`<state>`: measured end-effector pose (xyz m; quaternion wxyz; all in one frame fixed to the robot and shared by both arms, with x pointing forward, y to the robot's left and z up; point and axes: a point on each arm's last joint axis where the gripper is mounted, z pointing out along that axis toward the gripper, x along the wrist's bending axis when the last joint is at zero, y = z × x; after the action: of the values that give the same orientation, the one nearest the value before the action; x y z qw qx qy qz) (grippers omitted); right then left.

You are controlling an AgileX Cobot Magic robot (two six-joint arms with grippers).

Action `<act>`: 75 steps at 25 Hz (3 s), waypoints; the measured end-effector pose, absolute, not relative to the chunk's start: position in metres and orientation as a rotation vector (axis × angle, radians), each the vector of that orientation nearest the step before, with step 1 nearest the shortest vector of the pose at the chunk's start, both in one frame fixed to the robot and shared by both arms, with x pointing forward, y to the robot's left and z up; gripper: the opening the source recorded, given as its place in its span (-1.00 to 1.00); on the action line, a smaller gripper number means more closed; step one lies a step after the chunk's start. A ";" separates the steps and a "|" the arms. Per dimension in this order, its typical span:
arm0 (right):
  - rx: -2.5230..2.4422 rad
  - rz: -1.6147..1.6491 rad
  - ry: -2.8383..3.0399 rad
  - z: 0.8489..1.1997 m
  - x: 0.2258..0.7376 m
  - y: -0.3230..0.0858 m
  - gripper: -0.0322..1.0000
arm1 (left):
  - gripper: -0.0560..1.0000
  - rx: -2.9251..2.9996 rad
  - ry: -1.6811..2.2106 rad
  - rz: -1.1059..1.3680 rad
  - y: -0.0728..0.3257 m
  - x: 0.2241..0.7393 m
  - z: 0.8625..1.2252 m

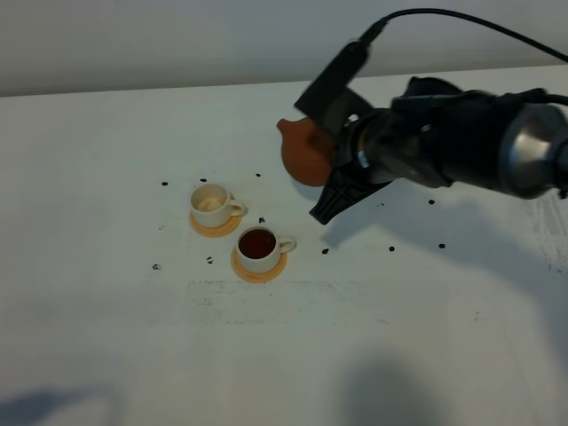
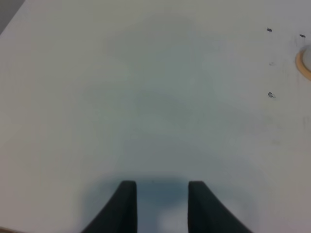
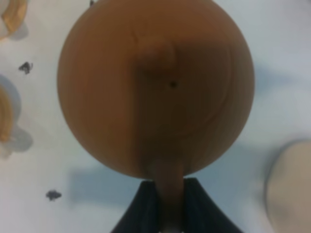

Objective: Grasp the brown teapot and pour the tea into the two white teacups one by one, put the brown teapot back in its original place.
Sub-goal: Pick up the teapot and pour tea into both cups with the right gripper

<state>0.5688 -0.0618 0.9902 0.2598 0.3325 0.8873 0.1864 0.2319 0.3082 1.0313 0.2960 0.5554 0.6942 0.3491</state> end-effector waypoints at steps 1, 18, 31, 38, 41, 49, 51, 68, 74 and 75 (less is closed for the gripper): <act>0.871 0.493 2.408 0.988 0.569 -0.058 -0.76 | -0.42 1.477 1.847 0.929 0.308 0.232 1.031; 0.490 0.429 2.392 0.975 0.566 -0.020 -0.76 | -0.42 1.477 1.847 0.929 0.308 0.232 1.031; 0.205 0.338 2.345 0.962 0.566 -0.006 -0.76 | -0.42 1.477 1.847 0.929 0.308 0.232 1.031; 0.093 0.293 2.310 0.958 0.569 -0.005 -0.76 | -0.42 1.477 1.847 0.929 0.308 0.232 1.031; 0.056 0.277 2.296 0.958 0.570 -0.004 -0.76 | -0.42 1.477 1.847 0.929 0.308 0.232 1.031; -0.022 0.251 2.257 0.960 0.572 -0.004 -0.76 | -0.42 1.477 1.847 0.929 0.308 0.232 1.031; -0.045 0.247 2.247 0.961 0.572 -0.003 -0.76 | -0.42 1.477 1.847 0.929 0.308 0.232 1.031; -0.206 0.217 2.200 0.963 0.573 0.000 -0.76 | -0.42 1.477 1.847 0.929 0.308 0.232 1.031; -0.247 0.203 2.186 0.964 0.574 0.000 -0.76 | -0.42 1.477 1.847 0.929 0.308 0.232 1.031; -0.251 0.205 2.185 0.964 0.574 0.001 -0.76 | -0.42 1.477 1.847 0.929 0.308 0.232 1.031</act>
<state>0.5738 0.0006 0.9641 0.4497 -0.1014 0.8835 0.0828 0.2319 0.3082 1.0313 0.2960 0.5554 0.6942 0.3491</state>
